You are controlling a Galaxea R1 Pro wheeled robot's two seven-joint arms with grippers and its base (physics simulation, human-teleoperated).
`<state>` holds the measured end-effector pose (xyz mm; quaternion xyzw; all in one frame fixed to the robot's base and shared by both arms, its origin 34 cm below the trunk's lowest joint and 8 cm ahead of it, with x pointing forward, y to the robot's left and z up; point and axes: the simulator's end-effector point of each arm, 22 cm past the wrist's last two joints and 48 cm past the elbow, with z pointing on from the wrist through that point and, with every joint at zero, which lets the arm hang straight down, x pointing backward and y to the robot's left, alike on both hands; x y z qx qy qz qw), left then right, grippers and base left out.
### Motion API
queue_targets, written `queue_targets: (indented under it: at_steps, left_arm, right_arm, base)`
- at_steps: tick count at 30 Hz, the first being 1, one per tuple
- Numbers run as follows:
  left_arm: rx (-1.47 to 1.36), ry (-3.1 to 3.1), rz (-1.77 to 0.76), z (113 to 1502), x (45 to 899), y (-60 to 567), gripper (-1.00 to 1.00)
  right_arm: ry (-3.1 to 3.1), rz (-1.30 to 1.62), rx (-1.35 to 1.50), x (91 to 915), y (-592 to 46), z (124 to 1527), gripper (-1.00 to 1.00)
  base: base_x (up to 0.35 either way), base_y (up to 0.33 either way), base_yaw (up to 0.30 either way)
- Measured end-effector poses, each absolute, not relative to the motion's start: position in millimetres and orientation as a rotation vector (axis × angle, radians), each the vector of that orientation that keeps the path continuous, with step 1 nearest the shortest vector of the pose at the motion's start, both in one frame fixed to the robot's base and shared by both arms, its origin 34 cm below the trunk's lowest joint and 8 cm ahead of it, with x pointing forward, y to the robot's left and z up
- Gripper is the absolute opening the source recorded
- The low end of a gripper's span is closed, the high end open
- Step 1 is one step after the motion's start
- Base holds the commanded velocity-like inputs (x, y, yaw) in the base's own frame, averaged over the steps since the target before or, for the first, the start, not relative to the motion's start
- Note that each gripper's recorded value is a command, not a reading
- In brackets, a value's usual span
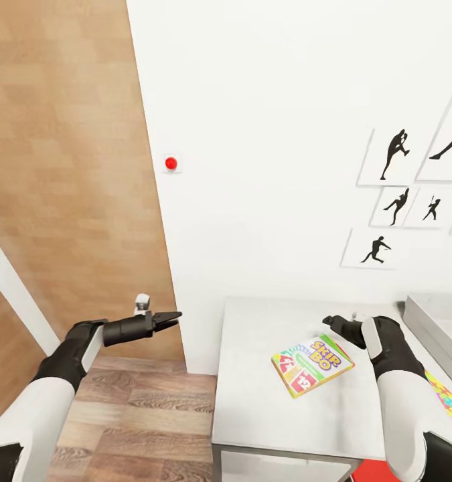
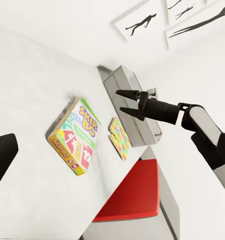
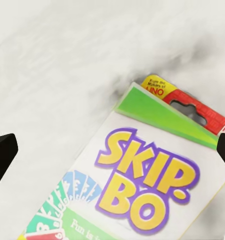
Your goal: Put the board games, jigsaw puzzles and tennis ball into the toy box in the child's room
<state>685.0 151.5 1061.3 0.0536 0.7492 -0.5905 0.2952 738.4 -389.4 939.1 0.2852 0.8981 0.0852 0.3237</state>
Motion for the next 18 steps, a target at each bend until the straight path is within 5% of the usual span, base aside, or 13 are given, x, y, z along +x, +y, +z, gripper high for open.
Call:
queue_targets:
  at_steps: [18]
  left_arm:
    - [0.404, 2.009, -1.791, 1069.4, 627.7, 122.6, 1.0]
  right_arm:
    - [2.35, 0.215, 0.748, 739.1, -394.2, 942.4, 1.0]
  base:
    - [0.0, 0.0, 0.0]
